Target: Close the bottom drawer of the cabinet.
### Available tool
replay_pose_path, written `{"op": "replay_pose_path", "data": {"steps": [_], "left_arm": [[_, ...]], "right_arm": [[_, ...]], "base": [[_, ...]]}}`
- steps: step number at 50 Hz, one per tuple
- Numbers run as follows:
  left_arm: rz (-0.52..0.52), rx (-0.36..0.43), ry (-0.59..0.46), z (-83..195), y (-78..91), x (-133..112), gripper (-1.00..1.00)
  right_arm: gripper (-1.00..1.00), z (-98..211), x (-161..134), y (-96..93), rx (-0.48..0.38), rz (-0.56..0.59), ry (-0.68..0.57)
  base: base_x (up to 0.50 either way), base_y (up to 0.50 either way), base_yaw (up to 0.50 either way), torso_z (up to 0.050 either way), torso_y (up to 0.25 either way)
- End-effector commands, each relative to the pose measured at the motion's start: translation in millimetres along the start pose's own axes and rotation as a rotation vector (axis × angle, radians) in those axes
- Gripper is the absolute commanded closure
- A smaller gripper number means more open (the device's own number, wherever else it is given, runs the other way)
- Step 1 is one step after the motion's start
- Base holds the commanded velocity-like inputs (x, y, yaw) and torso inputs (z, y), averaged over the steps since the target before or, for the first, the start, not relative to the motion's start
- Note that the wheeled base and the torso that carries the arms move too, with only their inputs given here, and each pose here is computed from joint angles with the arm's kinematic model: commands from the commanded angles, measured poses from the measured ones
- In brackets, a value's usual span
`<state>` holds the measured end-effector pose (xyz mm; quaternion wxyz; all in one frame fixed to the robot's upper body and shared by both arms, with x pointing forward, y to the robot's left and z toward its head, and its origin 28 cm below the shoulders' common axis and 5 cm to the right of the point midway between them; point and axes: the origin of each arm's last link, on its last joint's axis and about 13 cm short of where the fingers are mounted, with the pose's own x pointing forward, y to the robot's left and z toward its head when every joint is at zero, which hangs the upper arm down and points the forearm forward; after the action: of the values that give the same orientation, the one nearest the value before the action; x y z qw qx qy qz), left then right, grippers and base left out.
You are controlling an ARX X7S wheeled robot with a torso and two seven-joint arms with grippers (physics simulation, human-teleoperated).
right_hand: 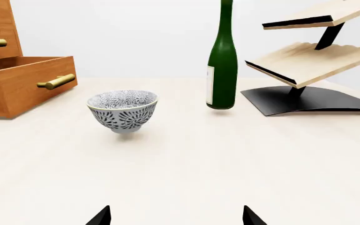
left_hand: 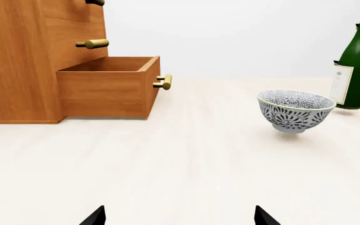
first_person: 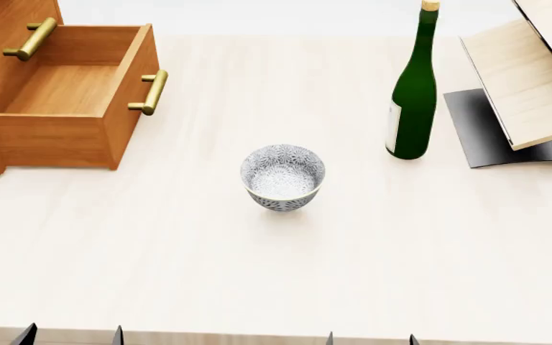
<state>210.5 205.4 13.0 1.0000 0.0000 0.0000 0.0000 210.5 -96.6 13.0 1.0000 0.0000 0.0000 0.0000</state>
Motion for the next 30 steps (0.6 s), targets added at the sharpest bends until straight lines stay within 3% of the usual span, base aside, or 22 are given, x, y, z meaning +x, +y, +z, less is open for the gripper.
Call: {"op": "replay_pose_path", "data": {"steps": [1, 18, 20, 21, 26, 30], "left_arm": [[-0.003, -0.023, 0.011, -1, 0.2, 1, -1.0], [-0.013, -0.002, 0.013, -1, -0.8, -2, -1.0], [0.006, 0.046, 0.004, -2, -0.1, -3, -1.0], [0.011, 0.117, 0.0, -3, -0.9, -5, -1.0], [0.001, 0.139, 0.017, 3, -2.8, -13, -1.0], [0.015, 0.17, 0.015, 15, -5.7, -15, -1.0]], "right_arm": [[-1.0, -1, 0, 0.6, -0.039, -0.01, -0.002], [-1.0, -3, 1, 3.4, -0.078, -0.021, 0.021], [-1.0, -4, 0, 4.0, -0.106, -0.02, 0.029], [-1.0, -4, 0, 4.2, -0.113, -0.019, 0.022], [-1.0, 1, -3, 2.8, -0.187, -0.011, 0.018], [-1.0, 25, -5, 0.6, -0.148, -0.012, -0.017]], "base": [[0.0, 0.0, 0.0, 0.0, 0.0], [0.0, 0.0, 0.0, 0.0, 0.0], [0.0, 0.0, 0.0, 0.0, 0.0], [0.0, 0.0, 0.0, 0.0, 0.0], [0.0, 0.0, 0.0, 0.0, 0.0], [0.0, 0.0, 0.0, 0.0, 0.0]]}}
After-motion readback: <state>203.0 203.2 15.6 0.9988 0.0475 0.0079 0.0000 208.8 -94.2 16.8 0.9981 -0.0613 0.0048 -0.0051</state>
